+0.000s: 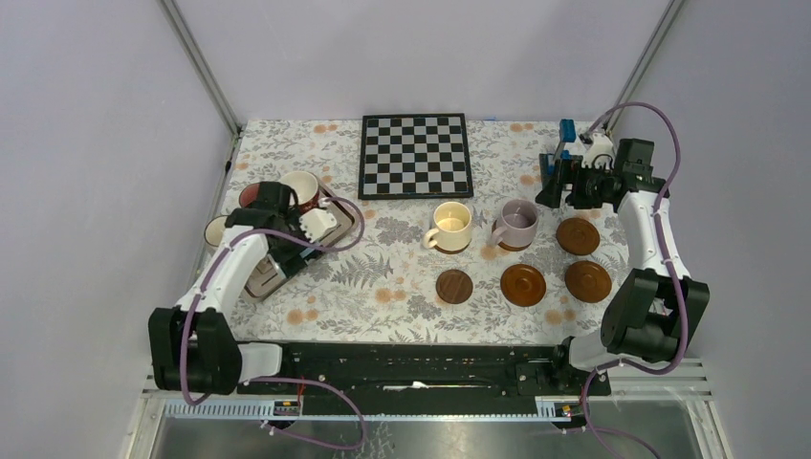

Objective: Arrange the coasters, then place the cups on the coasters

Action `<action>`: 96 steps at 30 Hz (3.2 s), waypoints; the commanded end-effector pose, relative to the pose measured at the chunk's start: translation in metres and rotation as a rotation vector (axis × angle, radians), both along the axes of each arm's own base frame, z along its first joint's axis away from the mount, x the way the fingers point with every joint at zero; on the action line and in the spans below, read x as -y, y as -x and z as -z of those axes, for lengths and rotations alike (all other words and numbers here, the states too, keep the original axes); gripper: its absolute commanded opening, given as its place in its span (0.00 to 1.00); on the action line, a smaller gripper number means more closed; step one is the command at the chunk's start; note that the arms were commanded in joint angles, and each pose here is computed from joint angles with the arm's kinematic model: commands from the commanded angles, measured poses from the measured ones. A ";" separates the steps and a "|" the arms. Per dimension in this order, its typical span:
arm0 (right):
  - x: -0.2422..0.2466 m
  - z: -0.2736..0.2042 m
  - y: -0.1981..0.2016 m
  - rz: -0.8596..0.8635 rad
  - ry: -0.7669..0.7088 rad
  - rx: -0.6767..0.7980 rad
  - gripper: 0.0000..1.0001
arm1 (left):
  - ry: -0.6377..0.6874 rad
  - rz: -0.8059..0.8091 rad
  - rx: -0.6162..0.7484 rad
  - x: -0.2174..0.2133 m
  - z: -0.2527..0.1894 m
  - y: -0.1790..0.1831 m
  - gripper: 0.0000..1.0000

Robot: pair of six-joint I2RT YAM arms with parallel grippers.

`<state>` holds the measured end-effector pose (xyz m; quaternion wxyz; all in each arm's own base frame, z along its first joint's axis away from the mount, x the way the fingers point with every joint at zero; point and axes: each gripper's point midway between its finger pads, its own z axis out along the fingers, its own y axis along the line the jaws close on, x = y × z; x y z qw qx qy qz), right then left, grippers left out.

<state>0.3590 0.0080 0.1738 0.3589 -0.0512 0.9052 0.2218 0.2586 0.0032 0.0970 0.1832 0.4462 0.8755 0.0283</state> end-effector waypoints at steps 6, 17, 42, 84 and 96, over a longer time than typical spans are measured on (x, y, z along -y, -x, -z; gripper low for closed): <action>-0.040 -0.043 -0.011 -0.114 -0.083 0.051 0.98 | -0.222 0.326 0.326 0.034 -0.065 -0.027 0.18; -0.104 -0.086 0.011 -0.353 -0.154 0.097 0.99 | -0.463 0.917 0.718 0.109 -0.125 -0.009 0.17; -0.301 -0.073 0.145 -1.042 -0.101 -0.153 0.83 | -0.797 1.694 1.154 0.195 -0.148 0.038 0.14; -0.359 -0.032 0.184 -1.363 -0.028 -0.393 0.43 | -0.715 1.950 1.274 0.234 -0.133 0.066 0.13; -0.363 -0.037 0.183 -1.345 -0.042 -0.403 0.00 | -0.725 1.928 1.278 0.235 -0.136 0.062 0.31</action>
